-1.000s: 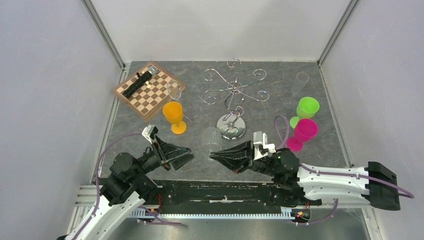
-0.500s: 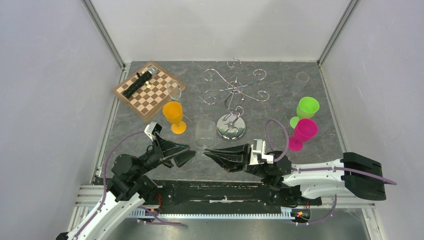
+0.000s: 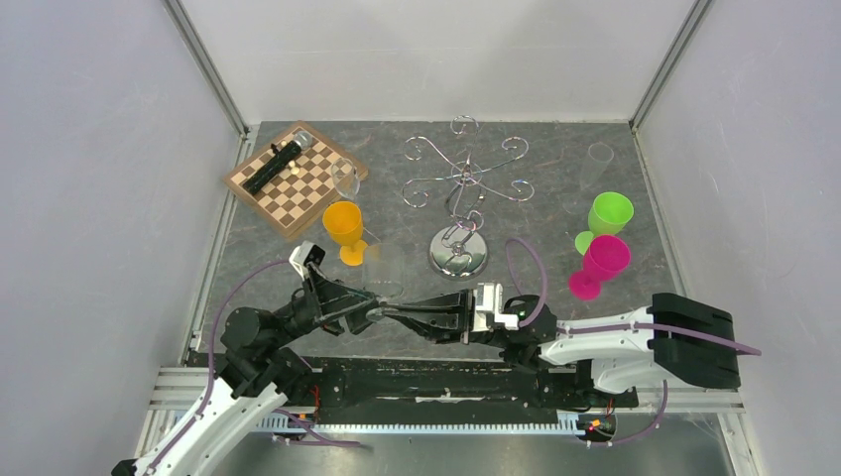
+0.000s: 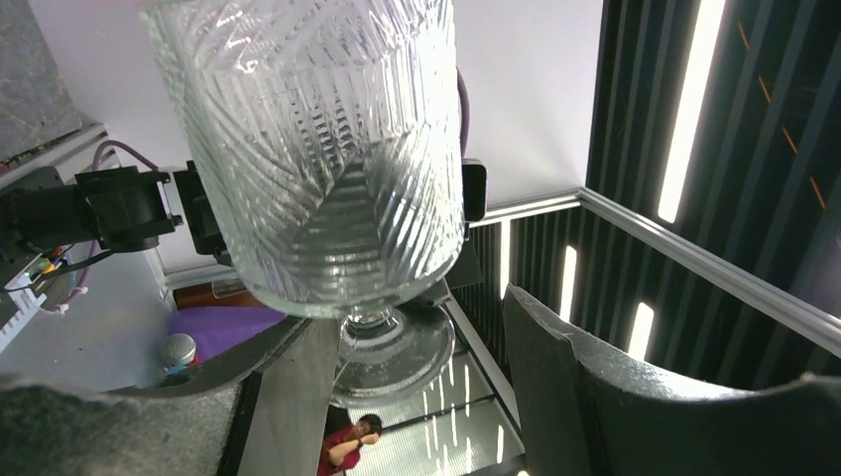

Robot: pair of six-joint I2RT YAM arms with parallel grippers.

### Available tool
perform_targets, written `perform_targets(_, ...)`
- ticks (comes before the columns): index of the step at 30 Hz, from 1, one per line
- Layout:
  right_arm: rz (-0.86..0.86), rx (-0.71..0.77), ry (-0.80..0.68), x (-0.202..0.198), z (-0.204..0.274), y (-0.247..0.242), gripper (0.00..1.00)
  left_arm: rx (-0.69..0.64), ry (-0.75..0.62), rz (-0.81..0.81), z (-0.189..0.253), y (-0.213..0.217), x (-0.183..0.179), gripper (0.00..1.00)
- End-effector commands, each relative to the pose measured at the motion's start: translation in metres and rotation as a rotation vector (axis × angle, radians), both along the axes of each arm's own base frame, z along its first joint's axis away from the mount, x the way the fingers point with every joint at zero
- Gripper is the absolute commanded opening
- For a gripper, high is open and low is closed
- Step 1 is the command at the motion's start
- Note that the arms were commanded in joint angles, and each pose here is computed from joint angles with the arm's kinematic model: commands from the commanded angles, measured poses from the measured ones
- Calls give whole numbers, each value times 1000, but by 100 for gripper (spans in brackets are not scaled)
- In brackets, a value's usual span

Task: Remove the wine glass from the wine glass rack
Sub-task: Place the wine glass at the center of the board.

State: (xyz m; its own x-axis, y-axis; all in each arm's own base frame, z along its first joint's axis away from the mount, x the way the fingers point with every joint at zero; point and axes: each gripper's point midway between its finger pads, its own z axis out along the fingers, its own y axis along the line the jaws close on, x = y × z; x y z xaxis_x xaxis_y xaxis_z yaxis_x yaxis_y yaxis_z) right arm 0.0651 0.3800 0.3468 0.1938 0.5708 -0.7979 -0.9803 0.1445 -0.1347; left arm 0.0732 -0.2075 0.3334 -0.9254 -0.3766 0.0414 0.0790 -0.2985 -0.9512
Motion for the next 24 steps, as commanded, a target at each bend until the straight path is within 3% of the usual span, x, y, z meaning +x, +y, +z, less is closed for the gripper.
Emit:
perform_targets(1, 1, 334, -135, -16, 81, -39, 0, -44, -20, -73, 10, 0, -13, 66)
perform_targets(8, 10, 361, -142, -17, 84, -36, 0, -61, -21, -86, 9, 0, -13, 60)
perform_targets(20, 42, 358, -147, -21, 83, -30, 0, -80, -36, -90, 14, 1, -14, 33)
perform_targets(24, 48, 350, -138, -21, 81, -28, 0, -77, -43, -95, 15, 0, -15, 29)
